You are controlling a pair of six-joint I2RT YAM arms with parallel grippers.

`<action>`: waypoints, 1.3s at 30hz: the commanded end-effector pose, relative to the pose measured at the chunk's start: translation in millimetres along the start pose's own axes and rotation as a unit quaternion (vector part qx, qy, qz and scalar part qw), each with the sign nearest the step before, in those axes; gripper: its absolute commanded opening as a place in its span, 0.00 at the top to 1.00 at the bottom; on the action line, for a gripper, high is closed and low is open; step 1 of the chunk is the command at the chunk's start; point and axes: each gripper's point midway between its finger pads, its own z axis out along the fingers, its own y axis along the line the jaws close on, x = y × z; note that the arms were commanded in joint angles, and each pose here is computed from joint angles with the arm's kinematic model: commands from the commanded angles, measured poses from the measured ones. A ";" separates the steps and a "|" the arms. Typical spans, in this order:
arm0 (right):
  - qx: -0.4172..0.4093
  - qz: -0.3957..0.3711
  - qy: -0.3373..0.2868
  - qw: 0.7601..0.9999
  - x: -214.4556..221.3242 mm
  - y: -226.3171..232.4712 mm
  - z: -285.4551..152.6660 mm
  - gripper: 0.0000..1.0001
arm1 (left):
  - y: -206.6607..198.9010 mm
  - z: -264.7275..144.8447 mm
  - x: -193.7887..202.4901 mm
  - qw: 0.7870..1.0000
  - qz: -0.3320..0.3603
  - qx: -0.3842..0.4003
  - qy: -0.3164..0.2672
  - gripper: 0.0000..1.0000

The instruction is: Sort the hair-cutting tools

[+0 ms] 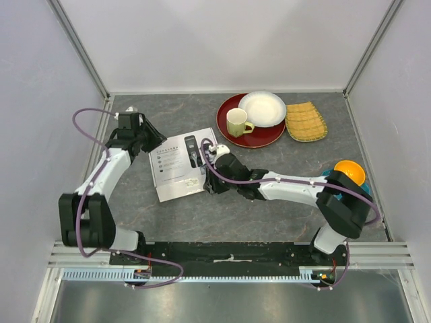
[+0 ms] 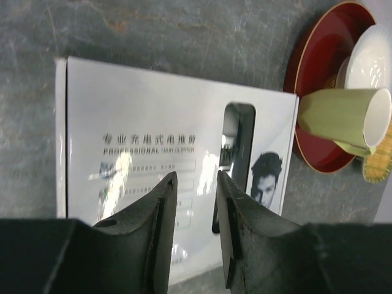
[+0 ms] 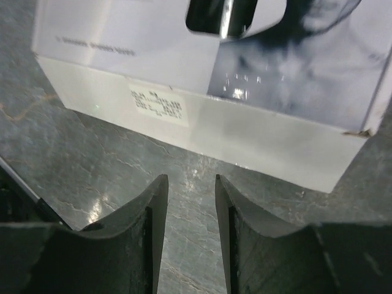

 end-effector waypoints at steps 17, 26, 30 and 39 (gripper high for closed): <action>0.023 0.062 0.000 0.998 32.4 -8.0 71.9 0.59 | -18.2 153.8 -38.0 0.997 0.058 0.013 0.048 0.59; 0.033 0.080 -0.005 0.996 21.6 -19.5 78.0 0.59 | 4.3 143.9 28.6 0.979 0.037 -0.002 0.200 0.65; 0.033 0.094 -0.003 0.995 19.4 -28.3 72.5 0.58 | 17.3 131.2 51.8 0.974 0.023 -0.010 0.223 0.68; 0.018 0.120 -0.013 0.993 10.9 -44.1 52.9 0.56 | 18.4 74.4 86.6 0.975 -0.021 0.020 0.222 0.69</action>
